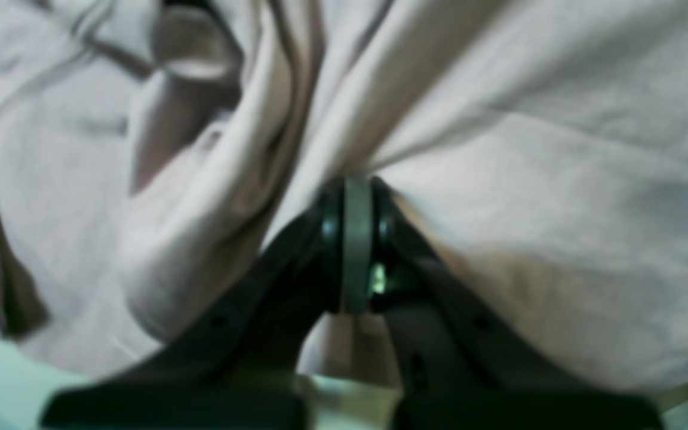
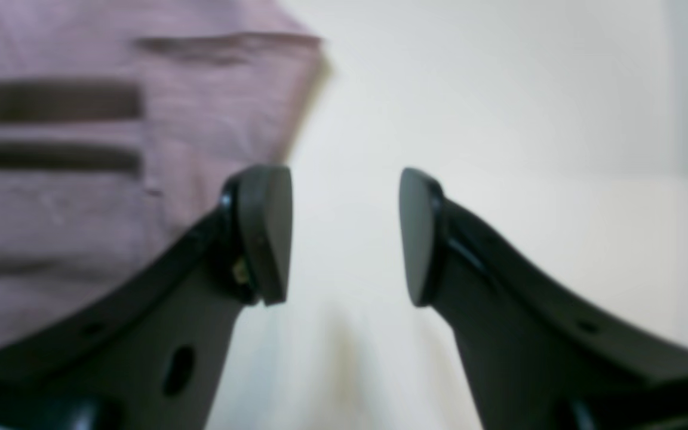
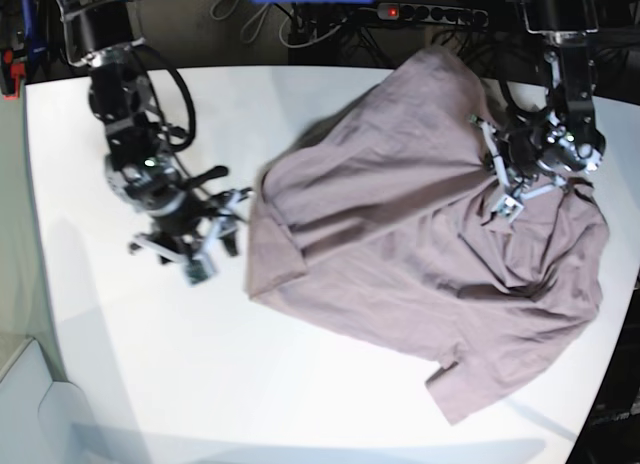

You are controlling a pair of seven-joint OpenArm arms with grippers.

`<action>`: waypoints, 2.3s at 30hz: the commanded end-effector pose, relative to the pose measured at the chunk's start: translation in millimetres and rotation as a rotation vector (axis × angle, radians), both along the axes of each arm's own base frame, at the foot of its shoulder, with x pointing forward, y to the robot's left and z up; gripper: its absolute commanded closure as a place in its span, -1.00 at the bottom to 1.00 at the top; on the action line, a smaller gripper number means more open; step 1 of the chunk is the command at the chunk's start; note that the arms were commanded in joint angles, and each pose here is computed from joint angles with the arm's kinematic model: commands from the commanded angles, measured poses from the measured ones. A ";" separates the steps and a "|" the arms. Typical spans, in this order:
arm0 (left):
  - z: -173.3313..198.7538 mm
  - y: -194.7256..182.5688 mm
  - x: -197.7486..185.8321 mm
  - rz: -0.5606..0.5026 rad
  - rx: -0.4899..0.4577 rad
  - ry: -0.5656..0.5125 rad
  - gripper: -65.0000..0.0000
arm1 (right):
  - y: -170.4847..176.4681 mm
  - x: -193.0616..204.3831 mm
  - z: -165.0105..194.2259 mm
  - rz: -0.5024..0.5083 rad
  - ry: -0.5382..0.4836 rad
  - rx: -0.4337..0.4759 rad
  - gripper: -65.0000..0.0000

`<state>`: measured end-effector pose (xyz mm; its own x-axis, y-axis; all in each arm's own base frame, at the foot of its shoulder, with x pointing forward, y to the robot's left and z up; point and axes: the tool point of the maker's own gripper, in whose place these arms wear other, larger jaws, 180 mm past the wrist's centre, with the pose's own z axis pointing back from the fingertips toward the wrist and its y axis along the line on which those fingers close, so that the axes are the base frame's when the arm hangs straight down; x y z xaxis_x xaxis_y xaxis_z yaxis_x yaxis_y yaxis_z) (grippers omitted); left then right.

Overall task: Layout the t-shirt on the table in an organized manner, then fold the t-shirt properly
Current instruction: 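Grasp the shirt edge with the right gripper and pull it toward the left gripper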

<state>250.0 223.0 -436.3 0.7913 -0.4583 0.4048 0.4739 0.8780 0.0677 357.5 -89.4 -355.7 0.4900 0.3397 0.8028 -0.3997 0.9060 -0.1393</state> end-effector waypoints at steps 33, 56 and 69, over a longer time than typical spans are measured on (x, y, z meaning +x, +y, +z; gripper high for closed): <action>-20.6 25.5 -44.8 0.049 0.086 0.137 0.99 | 115.7 114.7 -42.3 0.192 0.066 0.182 1.00; 64.9 59.4 91.1 0.186 0.054 -0.171 0.99 | 101.7 -111.2 -33.9 0.398 0.124 0.100 1.00; 113.3 13.1 74.1 0.116 0.115 -0.270 0.99 | 61.3 -54.8 20.0 0.296 -0.037 0.040 1.00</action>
